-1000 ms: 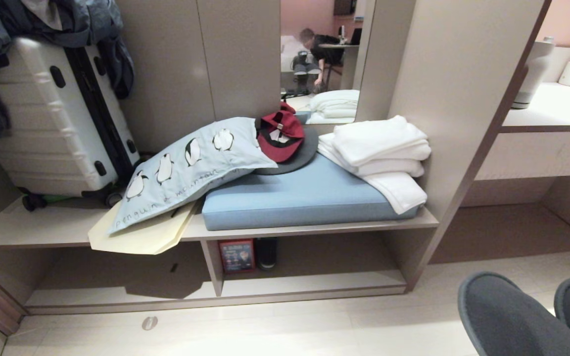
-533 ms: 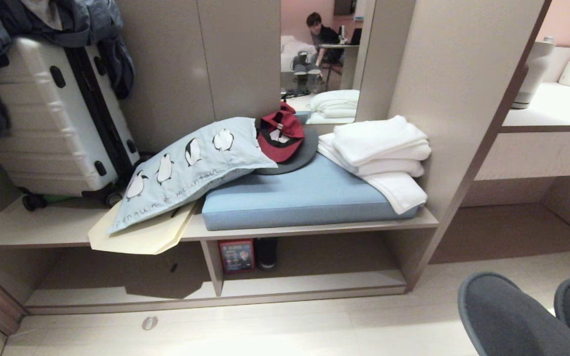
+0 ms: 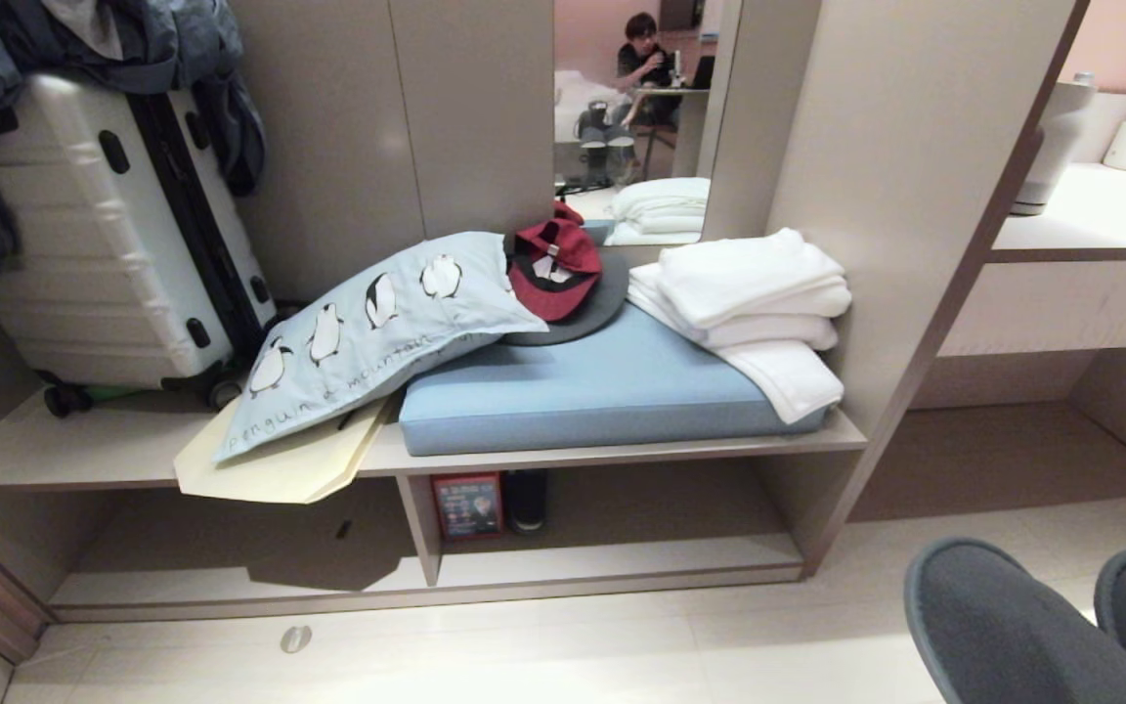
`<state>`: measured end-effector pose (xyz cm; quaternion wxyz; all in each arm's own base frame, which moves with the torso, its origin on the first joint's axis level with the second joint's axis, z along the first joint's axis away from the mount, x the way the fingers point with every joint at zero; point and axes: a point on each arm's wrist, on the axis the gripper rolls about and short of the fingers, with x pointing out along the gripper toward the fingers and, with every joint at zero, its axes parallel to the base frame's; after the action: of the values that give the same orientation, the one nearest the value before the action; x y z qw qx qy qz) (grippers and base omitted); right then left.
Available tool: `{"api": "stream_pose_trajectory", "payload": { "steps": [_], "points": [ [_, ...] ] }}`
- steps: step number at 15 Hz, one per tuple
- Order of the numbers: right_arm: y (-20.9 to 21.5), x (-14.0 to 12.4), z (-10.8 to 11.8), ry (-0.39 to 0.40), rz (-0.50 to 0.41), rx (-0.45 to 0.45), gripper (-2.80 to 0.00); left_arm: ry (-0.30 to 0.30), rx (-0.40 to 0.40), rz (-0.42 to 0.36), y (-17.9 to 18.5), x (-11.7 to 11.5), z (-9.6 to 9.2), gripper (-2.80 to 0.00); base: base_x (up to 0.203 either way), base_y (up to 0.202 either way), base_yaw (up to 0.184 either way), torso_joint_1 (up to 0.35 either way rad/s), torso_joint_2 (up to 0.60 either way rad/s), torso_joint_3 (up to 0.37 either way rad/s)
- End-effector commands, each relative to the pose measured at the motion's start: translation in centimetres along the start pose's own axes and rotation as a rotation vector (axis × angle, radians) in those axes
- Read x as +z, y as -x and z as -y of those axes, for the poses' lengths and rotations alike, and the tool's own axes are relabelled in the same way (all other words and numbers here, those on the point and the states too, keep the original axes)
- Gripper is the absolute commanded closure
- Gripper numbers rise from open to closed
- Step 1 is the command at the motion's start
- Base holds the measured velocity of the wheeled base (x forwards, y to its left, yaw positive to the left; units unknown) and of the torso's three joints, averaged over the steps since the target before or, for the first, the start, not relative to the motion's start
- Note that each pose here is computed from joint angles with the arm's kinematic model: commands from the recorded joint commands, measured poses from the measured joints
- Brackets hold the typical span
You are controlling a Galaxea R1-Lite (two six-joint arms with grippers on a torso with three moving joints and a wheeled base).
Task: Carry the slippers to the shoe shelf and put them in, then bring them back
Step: Place the slippers on the floor
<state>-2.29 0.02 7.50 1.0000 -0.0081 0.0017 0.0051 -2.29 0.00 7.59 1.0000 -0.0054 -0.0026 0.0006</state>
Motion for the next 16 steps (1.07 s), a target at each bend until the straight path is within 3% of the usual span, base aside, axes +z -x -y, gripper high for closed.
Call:
{"api": "stream_pose_trajectory", "payload": {
  "steps": [1,16],
  "points": [
    [-0.01,0.00,0.00,0.001,-0.001,0.002,0.00,0.000,0.000,-0.001,-0.01,0.01,0.00,0.00,0.000,0.000,0.000,0.000,0.00,0.000],
    [-0.01,0.00,0.00,0.001,-0.001,0.001,0.00,0.001,0.000,-0.001,-0.01,0.01,0.00,0.00,0.000,-0.006,0.001,0.000,0.00,0.000]
  ]
}}
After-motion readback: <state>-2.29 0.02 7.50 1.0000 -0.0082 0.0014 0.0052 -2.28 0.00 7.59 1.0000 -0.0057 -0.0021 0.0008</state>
